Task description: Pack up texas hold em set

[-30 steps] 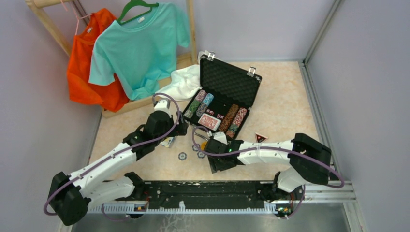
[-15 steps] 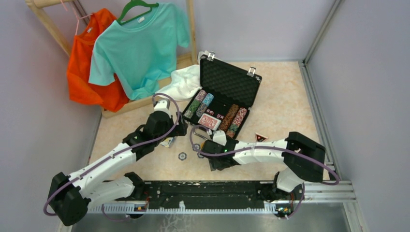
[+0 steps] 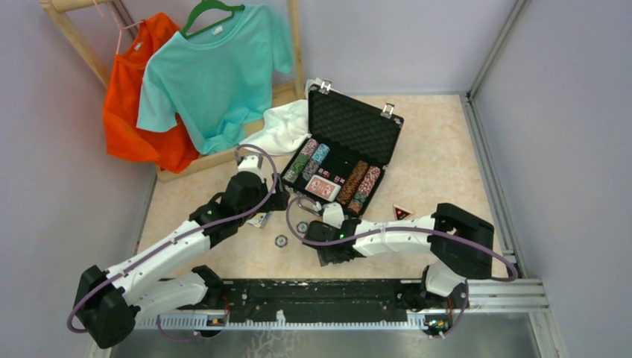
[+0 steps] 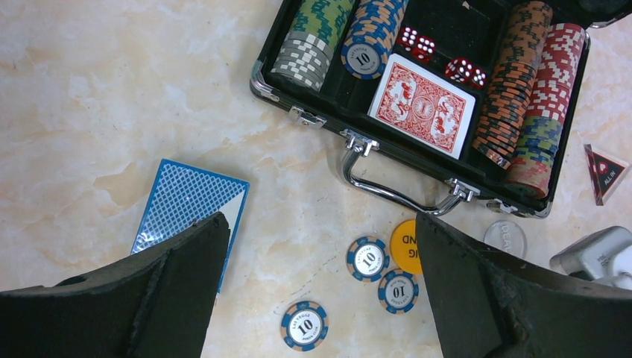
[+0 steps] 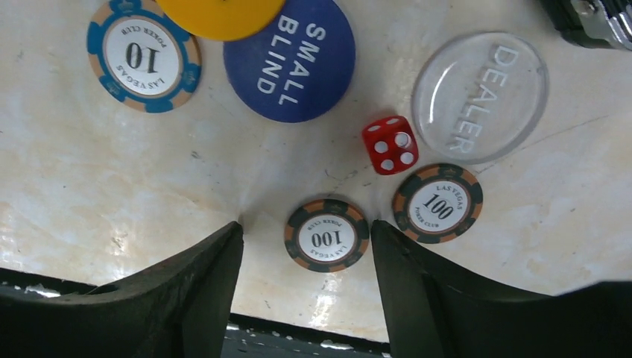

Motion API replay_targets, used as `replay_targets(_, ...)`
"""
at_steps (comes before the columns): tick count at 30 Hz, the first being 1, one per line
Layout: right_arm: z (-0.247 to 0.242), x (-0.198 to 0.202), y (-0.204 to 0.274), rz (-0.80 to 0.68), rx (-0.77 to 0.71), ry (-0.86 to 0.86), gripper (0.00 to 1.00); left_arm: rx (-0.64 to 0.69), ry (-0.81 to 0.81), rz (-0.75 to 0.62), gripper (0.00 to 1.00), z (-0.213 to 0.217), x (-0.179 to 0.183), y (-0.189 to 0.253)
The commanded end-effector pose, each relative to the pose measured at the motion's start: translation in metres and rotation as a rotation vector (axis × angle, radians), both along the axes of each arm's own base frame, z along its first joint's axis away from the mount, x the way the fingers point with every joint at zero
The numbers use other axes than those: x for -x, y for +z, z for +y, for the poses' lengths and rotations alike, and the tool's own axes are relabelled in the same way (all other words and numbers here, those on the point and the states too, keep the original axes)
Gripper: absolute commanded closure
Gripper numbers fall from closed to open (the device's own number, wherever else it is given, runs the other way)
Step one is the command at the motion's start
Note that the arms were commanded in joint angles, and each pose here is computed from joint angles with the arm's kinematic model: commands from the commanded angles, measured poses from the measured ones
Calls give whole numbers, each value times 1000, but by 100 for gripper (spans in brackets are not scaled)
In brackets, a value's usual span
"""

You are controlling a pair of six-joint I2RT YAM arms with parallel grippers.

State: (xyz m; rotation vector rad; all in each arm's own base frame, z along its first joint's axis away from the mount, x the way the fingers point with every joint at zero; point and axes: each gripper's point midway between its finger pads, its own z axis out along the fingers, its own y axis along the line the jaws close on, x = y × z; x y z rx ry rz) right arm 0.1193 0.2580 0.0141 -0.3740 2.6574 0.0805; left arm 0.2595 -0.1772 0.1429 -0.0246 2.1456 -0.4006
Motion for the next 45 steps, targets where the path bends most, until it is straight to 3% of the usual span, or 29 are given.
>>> replay_targets(1,-7,13,-20,36,91,28,35,15,-28,29,1,-5,4,-7)
replay_targets(10,-7,22,-21,40,85,13,39,57,-107,86,2,-19,16,-24)
replay_targets(22,-12,27,-15,32,66,-4,35,69,-112,86,2,-19,20,-23)
replay_targets(45,-16,27,-18,28,76,-14,58,67,-112,93,2,-18,21,-26)
